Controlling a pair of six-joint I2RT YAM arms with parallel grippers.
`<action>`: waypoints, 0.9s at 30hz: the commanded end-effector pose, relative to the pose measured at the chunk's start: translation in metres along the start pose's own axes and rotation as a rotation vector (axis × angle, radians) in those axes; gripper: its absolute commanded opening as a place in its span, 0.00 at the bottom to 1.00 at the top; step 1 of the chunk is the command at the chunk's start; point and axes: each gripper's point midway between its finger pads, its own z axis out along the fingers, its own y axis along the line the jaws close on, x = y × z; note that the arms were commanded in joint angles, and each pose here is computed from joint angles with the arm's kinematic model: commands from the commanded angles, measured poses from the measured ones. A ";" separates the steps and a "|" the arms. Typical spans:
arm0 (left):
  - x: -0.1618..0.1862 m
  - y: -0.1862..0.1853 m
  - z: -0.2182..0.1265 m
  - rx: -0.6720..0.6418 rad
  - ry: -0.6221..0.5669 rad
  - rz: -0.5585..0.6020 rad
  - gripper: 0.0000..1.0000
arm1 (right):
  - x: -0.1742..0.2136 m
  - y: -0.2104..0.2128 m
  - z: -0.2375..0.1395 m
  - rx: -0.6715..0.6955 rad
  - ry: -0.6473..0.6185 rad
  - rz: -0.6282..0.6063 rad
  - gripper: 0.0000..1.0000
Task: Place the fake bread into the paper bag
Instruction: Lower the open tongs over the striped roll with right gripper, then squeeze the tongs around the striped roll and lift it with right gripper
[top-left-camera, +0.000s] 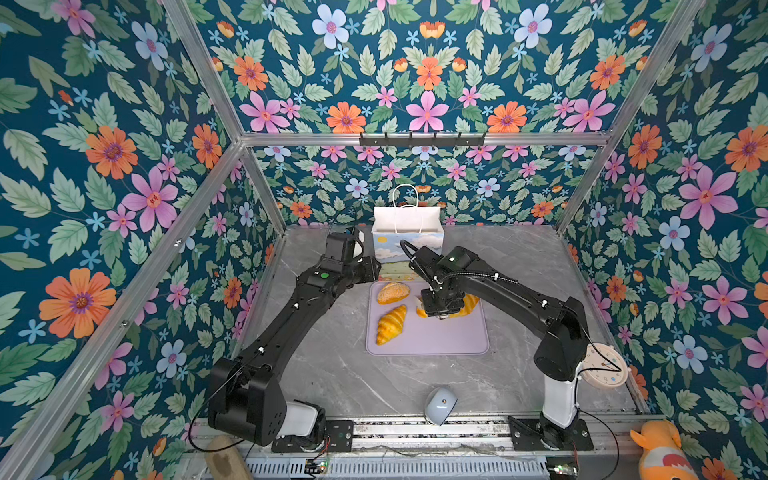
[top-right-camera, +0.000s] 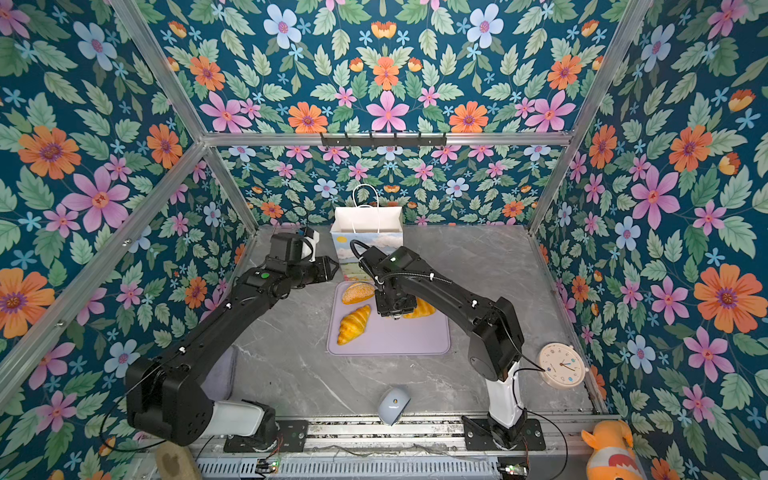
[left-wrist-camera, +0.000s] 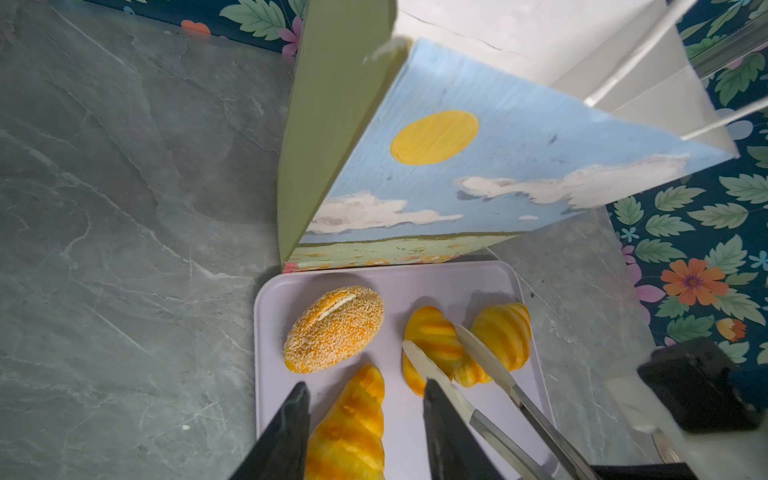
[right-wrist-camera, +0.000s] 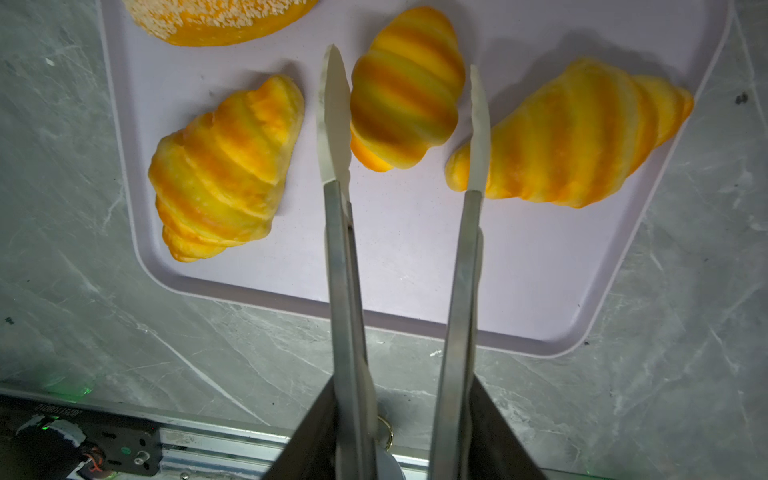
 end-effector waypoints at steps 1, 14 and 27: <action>-0.005 -0.002 -0.002 0.006 -0.023 0.001 0.46 | 0.001 -0.004 -0.001 0.027 0.003 0.005 0.45; -0.001 -0.002 0.001 0.011 -0.007 -0.002 0.46 | 0.002 0.004 0.008 -0.008 0.026 0.002 0.46; -0.002 -0.001 -0.001 0.006 -0.015 0.000 0.46 | 0.003 0.007 0.011 -0.017 0.037 -0.009 0.35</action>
